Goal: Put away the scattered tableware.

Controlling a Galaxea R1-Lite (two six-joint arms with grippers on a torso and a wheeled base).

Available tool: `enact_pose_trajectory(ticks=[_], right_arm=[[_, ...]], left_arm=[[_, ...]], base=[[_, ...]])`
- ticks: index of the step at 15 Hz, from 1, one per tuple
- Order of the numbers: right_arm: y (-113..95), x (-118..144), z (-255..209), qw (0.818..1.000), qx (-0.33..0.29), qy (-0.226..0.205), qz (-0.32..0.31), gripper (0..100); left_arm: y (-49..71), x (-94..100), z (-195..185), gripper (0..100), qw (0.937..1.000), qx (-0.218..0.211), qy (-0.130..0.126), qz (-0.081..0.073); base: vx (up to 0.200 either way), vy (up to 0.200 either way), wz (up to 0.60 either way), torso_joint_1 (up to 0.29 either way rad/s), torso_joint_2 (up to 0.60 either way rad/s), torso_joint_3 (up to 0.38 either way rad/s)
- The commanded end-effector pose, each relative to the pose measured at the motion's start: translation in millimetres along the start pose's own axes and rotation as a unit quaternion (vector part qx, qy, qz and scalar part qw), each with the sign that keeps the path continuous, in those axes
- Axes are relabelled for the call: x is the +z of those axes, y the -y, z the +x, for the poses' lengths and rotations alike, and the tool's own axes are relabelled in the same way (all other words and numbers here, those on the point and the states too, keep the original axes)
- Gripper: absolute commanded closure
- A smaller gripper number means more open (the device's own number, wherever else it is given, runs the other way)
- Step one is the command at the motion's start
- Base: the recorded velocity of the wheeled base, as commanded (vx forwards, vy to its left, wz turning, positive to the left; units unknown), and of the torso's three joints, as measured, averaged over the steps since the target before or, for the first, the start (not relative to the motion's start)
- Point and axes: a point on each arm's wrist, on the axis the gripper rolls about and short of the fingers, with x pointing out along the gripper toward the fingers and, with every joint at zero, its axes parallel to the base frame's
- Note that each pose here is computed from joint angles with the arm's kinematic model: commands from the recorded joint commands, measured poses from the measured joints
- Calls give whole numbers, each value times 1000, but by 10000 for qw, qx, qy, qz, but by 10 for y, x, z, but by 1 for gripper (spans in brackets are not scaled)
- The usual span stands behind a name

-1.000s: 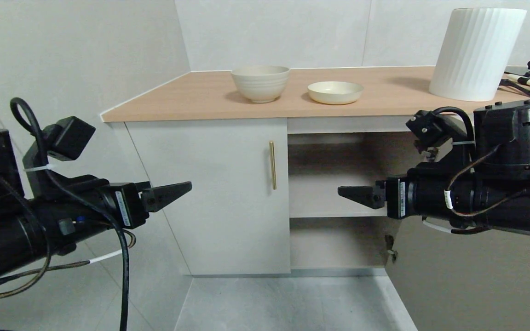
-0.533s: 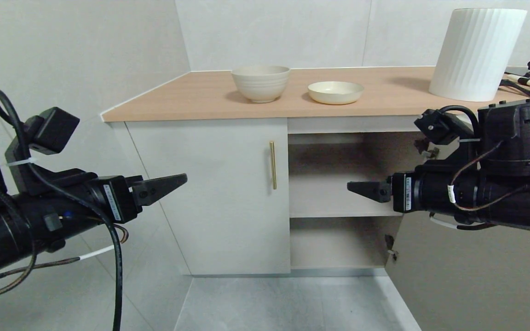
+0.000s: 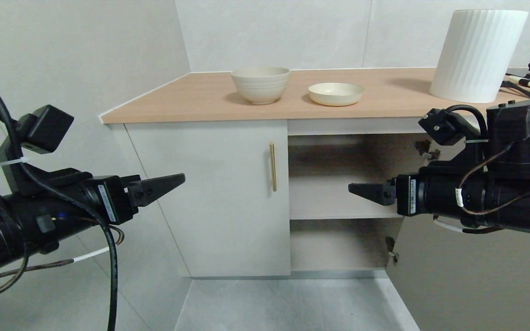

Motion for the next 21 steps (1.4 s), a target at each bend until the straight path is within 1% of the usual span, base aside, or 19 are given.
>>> enact_pose_trajectory(ticks=[1,3,9,11,14,17,21], right_arm=[[2,-15,-8,10000,-2,-32,0,0],[0,-25,-51,9999,29,-134,5,0],[-5,-53,-136,9998,113,-145,-36,0],[-56,-81,-150,9996,225,-180,-79,0],[-130,-91,-234,9991,373,-145,-139,0],[-125,-115,-257,9985,396,-157,-345,0],[-126,-117,-262,9983,433,-165,-345,0]], left_arm=[[-2,-3,5,0,10000,4,-10,-3],[-3,-5,9,0,10000,6,-18,-4],[-6,-11,22,0,10000,11,-40,-7],[-6,-10,22,0,10000,2,-34,-6],[-1,0,14,0,10000,-24,6,-15],[-5,-6,26,0,10000,-18,-16,-26],[-6,-8,30,0,10000,-24,-25,-27]], base=[[200,0,0,-2,7,12],[200,0,0,7,0,-5],[200,0,0,4,2,1],[200,0,0,7,5,0],[0,0,0,0,0,0],[0,0,0,0,0,0],[0,0,0,0,0,0]])
